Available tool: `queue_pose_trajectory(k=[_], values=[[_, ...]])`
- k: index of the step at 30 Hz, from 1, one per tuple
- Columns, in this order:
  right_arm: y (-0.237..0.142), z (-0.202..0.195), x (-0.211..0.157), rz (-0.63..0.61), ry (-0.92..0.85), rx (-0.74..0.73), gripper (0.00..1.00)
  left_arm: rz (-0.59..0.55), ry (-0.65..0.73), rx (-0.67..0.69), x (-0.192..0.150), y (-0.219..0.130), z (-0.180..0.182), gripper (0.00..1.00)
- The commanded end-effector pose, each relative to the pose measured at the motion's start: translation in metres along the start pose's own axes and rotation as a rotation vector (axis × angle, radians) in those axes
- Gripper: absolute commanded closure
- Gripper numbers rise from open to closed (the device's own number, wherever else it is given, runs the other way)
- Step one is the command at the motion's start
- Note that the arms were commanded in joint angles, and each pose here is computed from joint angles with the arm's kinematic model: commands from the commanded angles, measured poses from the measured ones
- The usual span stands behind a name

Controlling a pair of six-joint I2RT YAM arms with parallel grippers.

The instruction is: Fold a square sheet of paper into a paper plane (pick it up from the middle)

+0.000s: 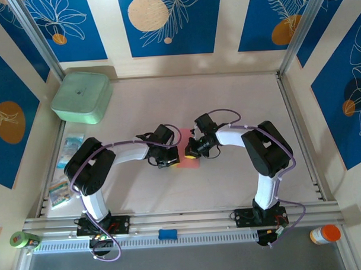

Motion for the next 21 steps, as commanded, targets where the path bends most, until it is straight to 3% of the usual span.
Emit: queue_pose_trajectory(k=[1,7,21], values=[[0.007,-0.011,0.000,0.010,0.016,-0.043,1.00,-0.002,0.030,-0.077,0.005,-0.001,-0.018,1.00],[0.010,-0.016,-0.002,0.016,0.026,-0.052,1.00,-0.031,0.028,-0.142,0.014,0.005,-0.027,1.00],[0.004,-0.016,0.007,-0.014,0.006,0.006,1.00,0.067,-0.041,0.063,-0.010,0.019,0.014,1.00]])
Point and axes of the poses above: each hand's point on the last joint's axis, 136 mm out from that joint toward the fingers, its own y axis out along the fingers, its own z axis along the line the jaws close on, x = y × z, the point moved 5 cm from there along -y, back along the fingers, and after that the axes turned 11 degrees about y, right-handed, at the moved point
